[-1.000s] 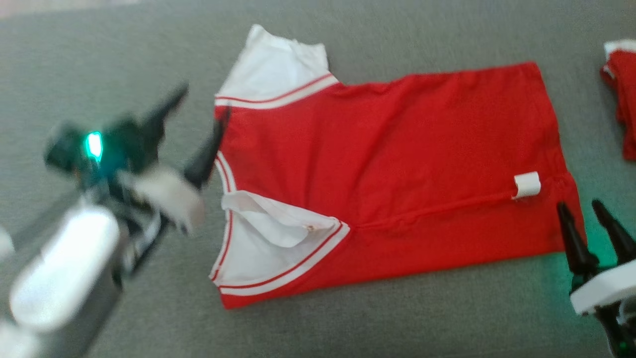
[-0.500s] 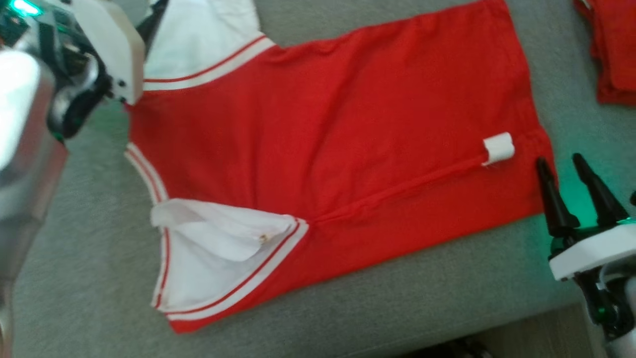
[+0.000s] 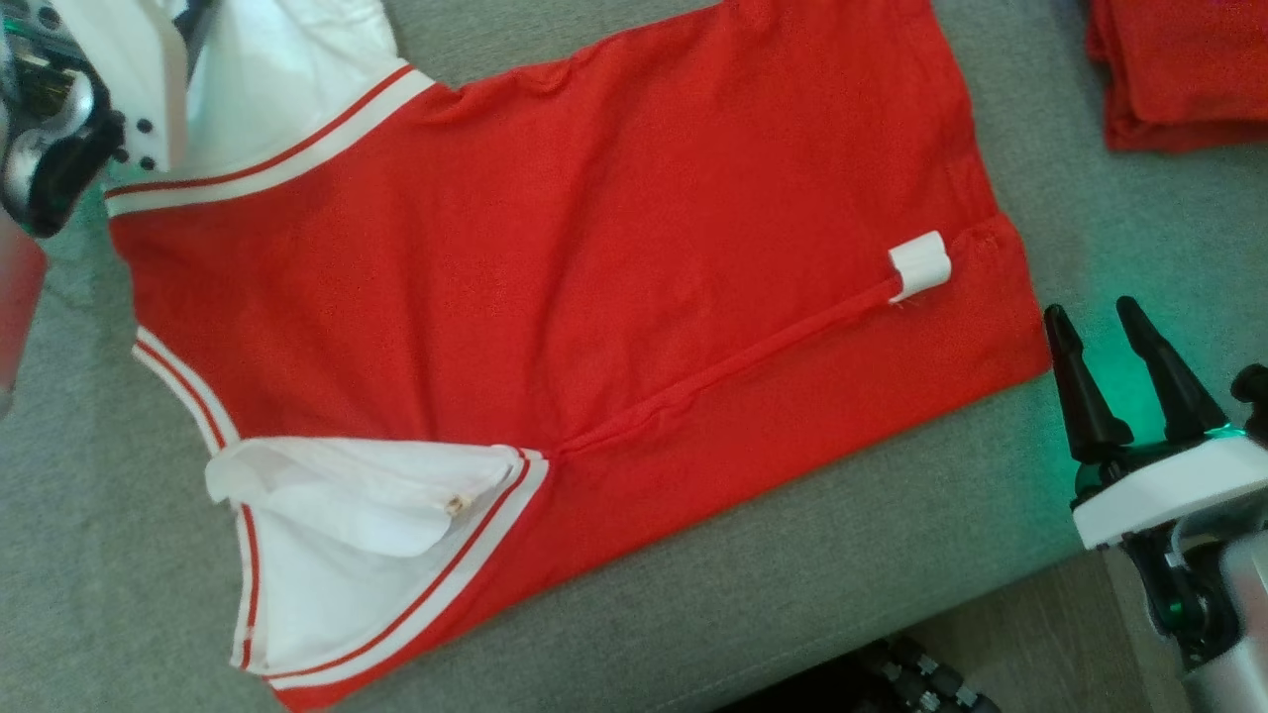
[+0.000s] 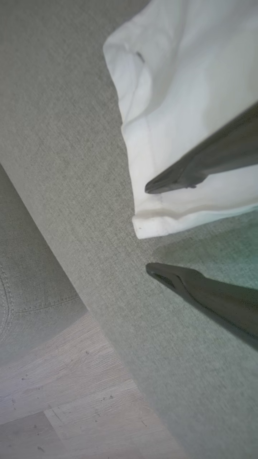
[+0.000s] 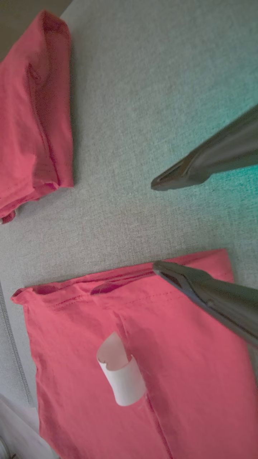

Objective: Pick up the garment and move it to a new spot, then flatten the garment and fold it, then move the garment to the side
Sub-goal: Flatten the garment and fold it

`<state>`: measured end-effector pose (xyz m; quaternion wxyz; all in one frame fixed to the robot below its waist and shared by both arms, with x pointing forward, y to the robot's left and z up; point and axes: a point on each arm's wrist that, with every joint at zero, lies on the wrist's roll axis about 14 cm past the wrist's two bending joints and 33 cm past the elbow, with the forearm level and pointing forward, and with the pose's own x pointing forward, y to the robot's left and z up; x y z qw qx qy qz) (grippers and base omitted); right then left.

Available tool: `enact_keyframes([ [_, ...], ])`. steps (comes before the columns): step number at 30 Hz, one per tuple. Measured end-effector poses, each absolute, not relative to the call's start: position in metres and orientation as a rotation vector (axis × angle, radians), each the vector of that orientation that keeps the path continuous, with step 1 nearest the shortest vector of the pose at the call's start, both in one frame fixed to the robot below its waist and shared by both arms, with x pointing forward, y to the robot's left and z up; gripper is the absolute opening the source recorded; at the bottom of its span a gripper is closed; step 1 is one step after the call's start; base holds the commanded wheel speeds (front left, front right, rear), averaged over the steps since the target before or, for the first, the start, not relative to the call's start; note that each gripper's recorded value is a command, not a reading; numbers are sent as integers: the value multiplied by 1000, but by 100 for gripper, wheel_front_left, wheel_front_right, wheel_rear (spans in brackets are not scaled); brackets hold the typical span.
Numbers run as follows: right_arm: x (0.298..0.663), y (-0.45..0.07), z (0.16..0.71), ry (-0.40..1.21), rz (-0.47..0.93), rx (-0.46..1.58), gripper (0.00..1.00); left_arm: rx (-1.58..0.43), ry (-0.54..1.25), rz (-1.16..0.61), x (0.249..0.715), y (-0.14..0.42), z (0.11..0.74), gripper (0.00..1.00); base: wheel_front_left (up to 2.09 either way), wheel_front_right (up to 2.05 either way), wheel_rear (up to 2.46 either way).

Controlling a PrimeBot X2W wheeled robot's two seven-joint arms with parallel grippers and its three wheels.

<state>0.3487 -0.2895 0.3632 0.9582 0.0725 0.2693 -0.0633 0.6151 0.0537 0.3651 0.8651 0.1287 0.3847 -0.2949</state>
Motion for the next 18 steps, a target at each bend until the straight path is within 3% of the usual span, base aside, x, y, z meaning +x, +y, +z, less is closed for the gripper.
enact_keyframes([
  [1, 347, -290, 363, 548, -132, 147, 100, 272, 809, -616, 616, 54, 365, 91, 0, 0, 0],
  [2, 346, -291, 363, 549, -137, 149, 100, 275, 811, -615, 617, 54, 364, 58, 0, 0, 0],
  [3, 344, -293, 364, 549, -143, 152, 100, 277, 813, -614, 618, 53, 363, 41, 0, 0, 0],
  [4, 343, -294, 364, 545, -148, 151, 100, 275, 817, -616, 618, 52, 363, 6, 0, 0, 0],
  [5, 342, -295, 364, 545, -151, 151, 100, 277, 826, -620, 616, 51, 361, 0, 0, 0, 0],
  [12, 347, -292, 370, 523, -133, 151, 100, 281, 810, -639, 611, 49, 367, 0, 0, 0, 0],
  [18, 395, -269, 393, 503, 11, 152, 100, 275, 676, -648, 617, 47, 401, 0, 0, 0, 0],
])
